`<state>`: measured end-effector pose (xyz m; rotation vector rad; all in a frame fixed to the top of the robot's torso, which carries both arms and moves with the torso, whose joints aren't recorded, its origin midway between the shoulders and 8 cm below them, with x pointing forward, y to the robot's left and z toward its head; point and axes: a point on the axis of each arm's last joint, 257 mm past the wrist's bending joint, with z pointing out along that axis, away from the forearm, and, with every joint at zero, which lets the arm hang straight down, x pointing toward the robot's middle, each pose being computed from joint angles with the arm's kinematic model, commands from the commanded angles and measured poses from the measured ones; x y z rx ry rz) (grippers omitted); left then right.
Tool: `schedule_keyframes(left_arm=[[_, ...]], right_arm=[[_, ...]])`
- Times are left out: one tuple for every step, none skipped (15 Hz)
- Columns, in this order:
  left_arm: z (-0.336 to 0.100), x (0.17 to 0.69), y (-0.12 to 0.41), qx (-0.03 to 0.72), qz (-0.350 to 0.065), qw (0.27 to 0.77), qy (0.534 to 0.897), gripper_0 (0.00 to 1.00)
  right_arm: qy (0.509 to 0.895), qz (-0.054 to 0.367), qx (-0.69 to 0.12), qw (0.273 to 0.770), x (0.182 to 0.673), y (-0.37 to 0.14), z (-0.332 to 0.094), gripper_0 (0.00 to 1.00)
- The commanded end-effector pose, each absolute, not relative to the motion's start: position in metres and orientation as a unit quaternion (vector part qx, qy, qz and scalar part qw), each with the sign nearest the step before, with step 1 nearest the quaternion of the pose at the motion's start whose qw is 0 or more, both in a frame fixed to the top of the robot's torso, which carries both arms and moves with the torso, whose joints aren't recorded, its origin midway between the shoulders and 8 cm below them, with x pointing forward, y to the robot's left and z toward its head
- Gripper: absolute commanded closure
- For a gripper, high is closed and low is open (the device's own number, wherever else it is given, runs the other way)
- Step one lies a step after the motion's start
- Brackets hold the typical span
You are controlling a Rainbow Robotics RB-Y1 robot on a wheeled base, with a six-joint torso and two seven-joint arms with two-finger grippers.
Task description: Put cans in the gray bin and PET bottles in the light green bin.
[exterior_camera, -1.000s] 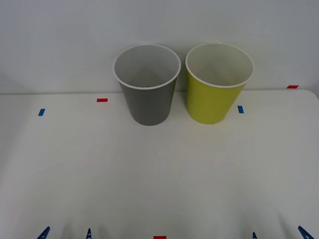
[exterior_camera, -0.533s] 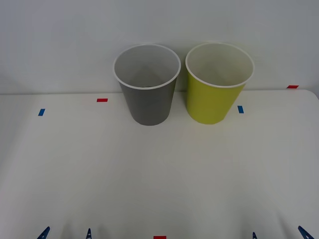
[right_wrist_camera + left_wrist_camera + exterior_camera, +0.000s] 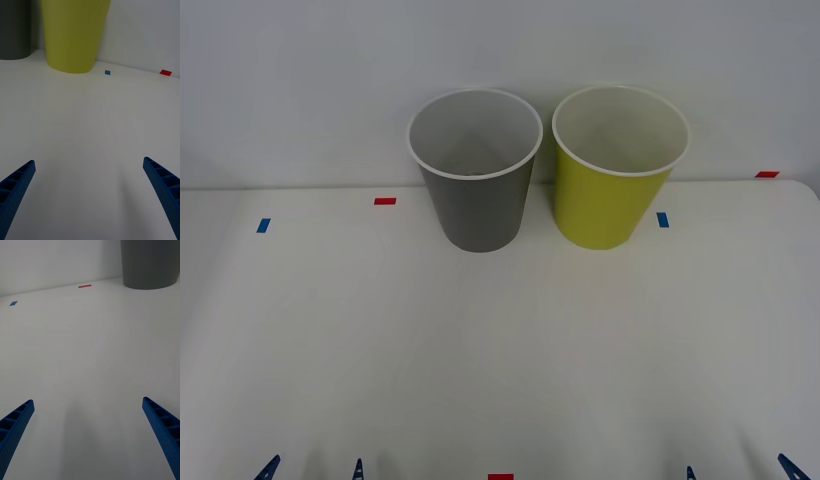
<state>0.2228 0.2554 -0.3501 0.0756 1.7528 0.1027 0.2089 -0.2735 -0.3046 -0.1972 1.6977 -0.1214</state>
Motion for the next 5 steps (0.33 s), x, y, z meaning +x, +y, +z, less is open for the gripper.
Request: schedule_keyframes(left_arm=[[-0.3501, 0.2228, 0.2554, 0.033, 0.045, 0.638, 0.768, 0.0], [-0.3501, 0.2228, 0.2554, 0.033, 0.045, 0.638, 0.768, 0.0], [-0.3501, 0.2228, 0.2554, 0.033, 0.045, 0.638, 0.768, 0.0], [-0.3501, 0.2228, 0.2554, 0.033, 0.045, 0.638, 0.768, 0.0], [-0.3501, 0.2228, 0.2554, 0.033, 0.045, 0.638, 0.768, 0.0]], right_arm=[[0.749, -0.054, -0.087, 0.655, 0.2089, -0.2735, -0.3046, 0.0], [0.749, -0.054, -0.087, 0.655, 0.2089, -0.2735, -0.3046, 0.0], [0.749, -0.054, -0.087, 0.655, 0.2089, -0.2735, -0.3046, 0.0], [0.749, -0.054, -0.087, 0.655, 0.2089, -0.2735, -0.3046, 0.0], [0.749, -0.054, -0.087, 0.655, 0.2089, -0.2735, -0.3046, 0.0]])
